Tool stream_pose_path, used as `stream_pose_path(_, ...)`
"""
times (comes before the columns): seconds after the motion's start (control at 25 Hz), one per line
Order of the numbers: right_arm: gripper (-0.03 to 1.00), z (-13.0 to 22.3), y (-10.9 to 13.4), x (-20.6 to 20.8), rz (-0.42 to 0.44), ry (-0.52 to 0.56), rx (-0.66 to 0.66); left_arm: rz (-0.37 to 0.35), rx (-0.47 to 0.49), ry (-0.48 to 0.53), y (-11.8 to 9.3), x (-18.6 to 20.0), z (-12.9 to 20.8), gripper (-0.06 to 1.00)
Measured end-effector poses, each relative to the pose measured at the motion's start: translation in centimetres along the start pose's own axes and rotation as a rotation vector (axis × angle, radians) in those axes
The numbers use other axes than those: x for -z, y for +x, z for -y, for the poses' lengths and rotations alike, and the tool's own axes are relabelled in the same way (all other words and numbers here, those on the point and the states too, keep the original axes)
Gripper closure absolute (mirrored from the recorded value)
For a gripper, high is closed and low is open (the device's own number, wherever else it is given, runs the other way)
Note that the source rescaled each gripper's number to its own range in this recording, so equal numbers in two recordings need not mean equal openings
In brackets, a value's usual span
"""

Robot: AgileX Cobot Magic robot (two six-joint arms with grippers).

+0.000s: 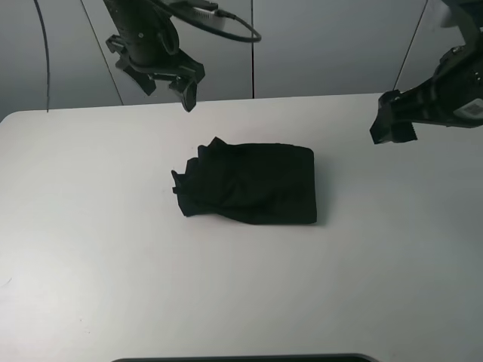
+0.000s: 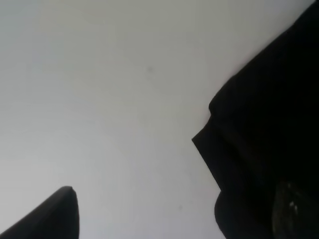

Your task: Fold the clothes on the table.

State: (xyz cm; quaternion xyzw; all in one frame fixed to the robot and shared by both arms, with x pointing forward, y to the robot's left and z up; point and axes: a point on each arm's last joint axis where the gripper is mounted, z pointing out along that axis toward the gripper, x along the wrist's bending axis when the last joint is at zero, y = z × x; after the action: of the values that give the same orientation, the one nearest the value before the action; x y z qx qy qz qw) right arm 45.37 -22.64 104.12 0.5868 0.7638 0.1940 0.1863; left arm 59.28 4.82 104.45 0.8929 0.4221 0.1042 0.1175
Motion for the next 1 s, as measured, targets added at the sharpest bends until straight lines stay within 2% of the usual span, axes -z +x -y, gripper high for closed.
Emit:
stream_pose_path(0.16, -0.03, 0.9, -0.5, 3.6, 0.006, -0.026, 0.049, -0.005, 0.009, -0.119, 0.3, 5.7, 1.0, -0.05)
stream_pose_path(0.32, -0.03, 2.8, -1.1, 7.3, 0.008, -0.067, 0.05, -0.004, 0.019, -0.139, 0.3, 8.2, 4.7, -0.05)
stream_pose_path(0.44, -0.03, 4.8, -1.7, 10.4, 0.009, -0.136, 0.045, -0.002, 0.035, -0.156, 0.1, 9.2, 8.6, -0.05)
stream_pose_path(0.56, -0.03, 7.5, -2.1, 12.4, 0.005, -0.181, 0.033, 0.001, 0.069, -0.213, -0.1, 11.0, 13.0, -0.05)
stream_pose_path(0.68, -0.03, 10.6, -2.1, 13.0, -0.03, -0.198, 0.03, 0.004, 0.102, -0.251, -0.3, 12.4, 17.6, -0.05)
stream_pose_path(0.8, -0.03, 13.2, -2.0, 13.8, -0.082, -0.271, 0.028, 0.009, 0.143, -0.298, -0.5, 13.4, 22.1, -0.05)
stream_pose_path(1.0, -0.03, 16.5, -2.0, 13.7, -0.099, -0.368, 0.077, 0.017, 0.187, -0.439, -0.9, 14.5, 29.1, -0.05)
